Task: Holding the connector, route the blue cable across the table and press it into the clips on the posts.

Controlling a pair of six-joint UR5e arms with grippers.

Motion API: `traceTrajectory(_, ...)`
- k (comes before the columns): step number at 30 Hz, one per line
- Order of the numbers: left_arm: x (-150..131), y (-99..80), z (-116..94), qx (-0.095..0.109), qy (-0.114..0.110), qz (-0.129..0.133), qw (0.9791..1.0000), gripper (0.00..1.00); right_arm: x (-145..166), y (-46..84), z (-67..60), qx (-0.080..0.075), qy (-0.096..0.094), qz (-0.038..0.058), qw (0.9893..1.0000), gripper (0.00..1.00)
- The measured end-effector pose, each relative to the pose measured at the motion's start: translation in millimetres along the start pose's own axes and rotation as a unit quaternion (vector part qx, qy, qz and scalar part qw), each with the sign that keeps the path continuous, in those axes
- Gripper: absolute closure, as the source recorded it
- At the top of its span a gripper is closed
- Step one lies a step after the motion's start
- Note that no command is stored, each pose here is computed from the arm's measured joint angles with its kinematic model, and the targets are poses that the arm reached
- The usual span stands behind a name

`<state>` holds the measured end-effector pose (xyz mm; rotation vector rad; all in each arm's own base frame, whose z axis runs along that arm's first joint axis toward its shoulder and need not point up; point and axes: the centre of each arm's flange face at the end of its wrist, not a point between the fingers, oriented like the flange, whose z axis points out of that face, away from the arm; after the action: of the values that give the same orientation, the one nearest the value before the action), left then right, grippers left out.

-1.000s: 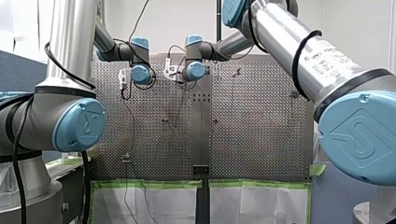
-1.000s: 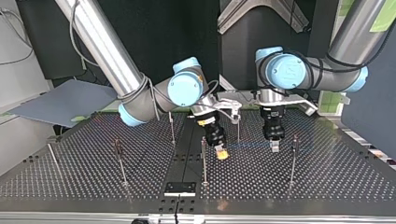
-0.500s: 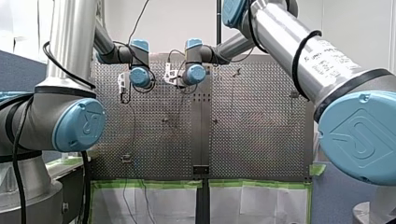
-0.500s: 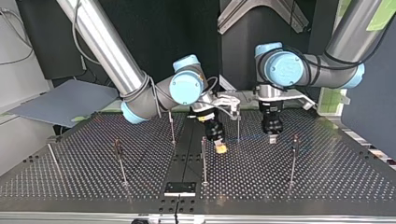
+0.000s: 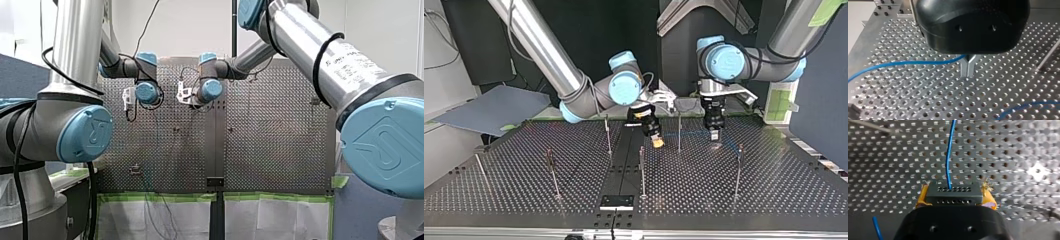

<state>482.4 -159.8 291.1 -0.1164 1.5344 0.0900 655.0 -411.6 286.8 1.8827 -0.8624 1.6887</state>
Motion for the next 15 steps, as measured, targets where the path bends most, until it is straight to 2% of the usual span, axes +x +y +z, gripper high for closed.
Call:
traceTrajectory(7,43.5,1.2,-11.7,0.002,0.022,0.005,0.9998,1.0,-28.4,-0.9,-8.4,0.0,-0.028,-0.008,0.9996,1.0)
traceTrajectory(15,96.0,4.0,-27.0,0.006,0.054,0.014,0.9984,1.0,-63.5,-1.4,-21.2,-0.001,-0.063,-0.0165,0.9979,1.0)
